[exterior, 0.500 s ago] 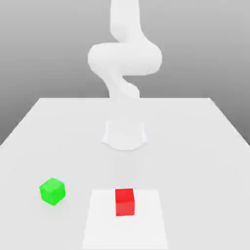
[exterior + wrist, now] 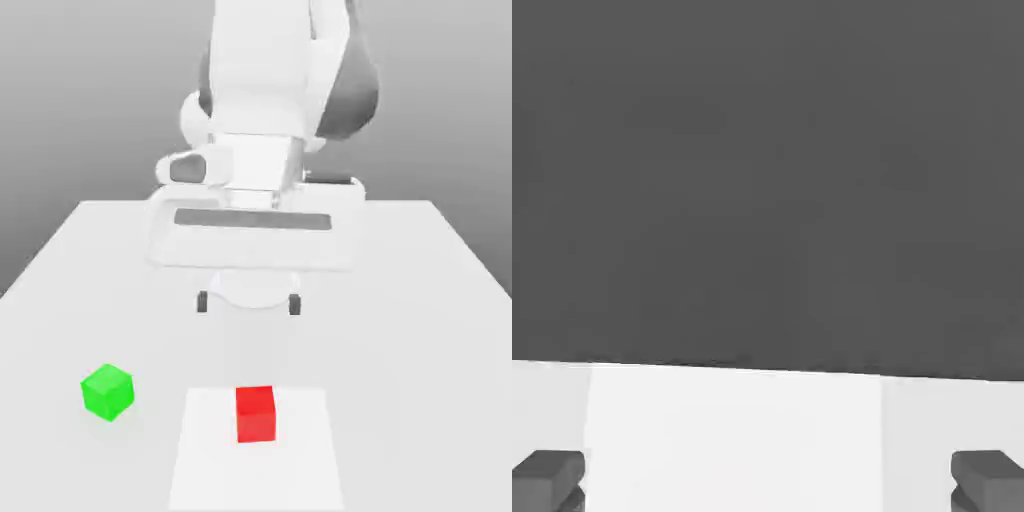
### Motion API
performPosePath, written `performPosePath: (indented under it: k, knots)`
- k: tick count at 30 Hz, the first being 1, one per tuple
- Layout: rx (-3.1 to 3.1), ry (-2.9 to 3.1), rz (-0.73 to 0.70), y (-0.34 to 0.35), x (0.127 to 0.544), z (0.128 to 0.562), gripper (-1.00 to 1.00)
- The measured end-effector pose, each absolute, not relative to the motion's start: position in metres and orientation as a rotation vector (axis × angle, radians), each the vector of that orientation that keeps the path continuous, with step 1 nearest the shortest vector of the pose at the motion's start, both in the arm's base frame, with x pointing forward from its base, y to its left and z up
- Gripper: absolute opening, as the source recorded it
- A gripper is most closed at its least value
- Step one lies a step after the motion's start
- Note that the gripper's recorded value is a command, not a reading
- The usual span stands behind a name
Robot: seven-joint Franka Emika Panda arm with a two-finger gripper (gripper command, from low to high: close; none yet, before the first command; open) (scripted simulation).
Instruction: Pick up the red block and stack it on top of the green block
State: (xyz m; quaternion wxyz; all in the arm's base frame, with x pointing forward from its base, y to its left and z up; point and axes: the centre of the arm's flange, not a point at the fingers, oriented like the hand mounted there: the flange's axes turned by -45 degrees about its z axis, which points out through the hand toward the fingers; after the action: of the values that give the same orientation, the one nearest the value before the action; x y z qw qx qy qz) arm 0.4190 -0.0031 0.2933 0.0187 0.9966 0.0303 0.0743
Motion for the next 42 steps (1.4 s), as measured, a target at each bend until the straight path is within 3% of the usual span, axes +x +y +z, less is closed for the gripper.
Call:
performPosePath:
  k: [4, 10, 11, 18, 26, 39, 42]
  knots:
    - [3.134, 0.120, 0.033, -0.001, 0.385, 0.217, 0.00]
    - [3.140, 0.121, 0.002, -0.001, 0.379, 0.155, 0.00]
    - [3.140, 0.122, 0.001, -0.001, 0.379, 0.148, -1.00]
    - [3.140, 0.122, 0.001, -0.001, 0.378, 0.147, -1.00]
    - [3.139, 0.013, 0.000, -0.012, 0.378, 0.209, -1.00]
    - [2.739, -1.535, 0.002, -0.200, 0.327, 0.245, -1.00]
    - [2.689, -1.627, 0.002, -0.211, 0.322, 0.225, -1.00]
